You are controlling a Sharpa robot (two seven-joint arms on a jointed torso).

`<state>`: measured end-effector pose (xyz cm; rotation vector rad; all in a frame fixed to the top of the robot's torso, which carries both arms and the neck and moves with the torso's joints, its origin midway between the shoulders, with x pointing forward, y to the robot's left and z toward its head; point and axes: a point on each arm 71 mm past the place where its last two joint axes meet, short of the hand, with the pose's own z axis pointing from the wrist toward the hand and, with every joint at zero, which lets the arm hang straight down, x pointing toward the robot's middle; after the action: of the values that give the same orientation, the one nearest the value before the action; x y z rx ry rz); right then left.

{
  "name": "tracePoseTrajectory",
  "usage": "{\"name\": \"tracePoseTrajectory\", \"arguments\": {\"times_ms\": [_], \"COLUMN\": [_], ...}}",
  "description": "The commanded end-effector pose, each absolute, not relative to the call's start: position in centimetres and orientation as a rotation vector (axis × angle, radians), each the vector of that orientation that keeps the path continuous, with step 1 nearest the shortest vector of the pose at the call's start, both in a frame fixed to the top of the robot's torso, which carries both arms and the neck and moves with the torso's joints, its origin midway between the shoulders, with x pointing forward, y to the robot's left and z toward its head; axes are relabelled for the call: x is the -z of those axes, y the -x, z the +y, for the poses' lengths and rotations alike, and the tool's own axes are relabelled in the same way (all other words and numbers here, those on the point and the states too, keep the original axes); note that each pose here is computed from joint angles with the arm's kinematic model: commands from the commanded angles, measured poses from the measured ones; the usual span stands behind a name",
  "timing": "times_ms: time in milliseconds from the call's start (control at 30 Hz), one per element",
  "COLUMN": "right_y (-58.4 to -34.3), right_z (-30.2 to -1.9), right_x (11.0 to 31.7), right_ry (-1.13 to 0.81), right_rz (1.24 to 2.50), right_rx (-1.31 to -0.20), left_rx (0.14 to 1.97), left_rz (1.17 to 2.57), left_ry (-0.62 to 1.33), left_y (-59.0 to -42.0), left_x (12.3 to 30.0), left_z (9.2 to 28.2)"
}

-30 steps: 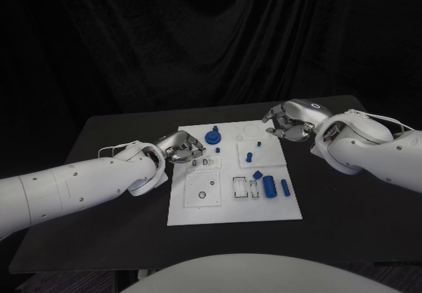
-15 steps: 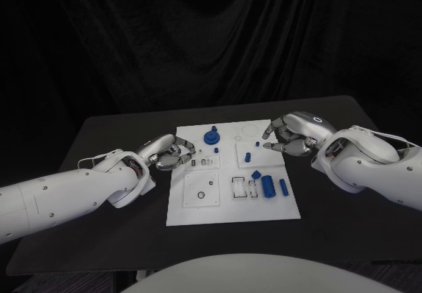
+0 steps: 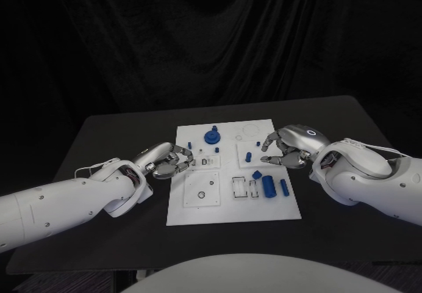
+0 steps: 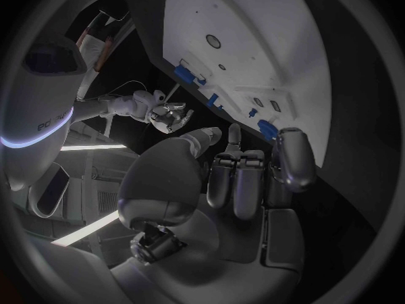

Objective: Assemble the parts on the task board

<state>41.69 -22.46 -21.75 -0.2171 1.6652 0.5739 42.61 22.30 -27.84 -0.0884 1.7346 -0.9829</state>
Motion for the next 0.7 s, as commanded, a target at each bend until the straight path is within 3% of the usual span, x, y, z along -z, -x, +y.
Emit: {"name": "tracePoseTrajectory", "arguments": {"times_ms": [33, 700], "right_y": [-41.4, -40.5], "right_z": [-22.5, -21.4], "right_x": [22.3, 24.2], "right_ry": [0.247, 0.329], "right_rz": [1.702, 1.85], "right_rx": [-0.49, -0.403], "left_rx": [1.016, 1.027], "left_rz": [1.705, 1.711], "left_ry": [0.073, 0.075], "left_y": [-42.3, -41.7], "left_x": [27.9, 28.5], "left_z": [22.0, 22.2]}}
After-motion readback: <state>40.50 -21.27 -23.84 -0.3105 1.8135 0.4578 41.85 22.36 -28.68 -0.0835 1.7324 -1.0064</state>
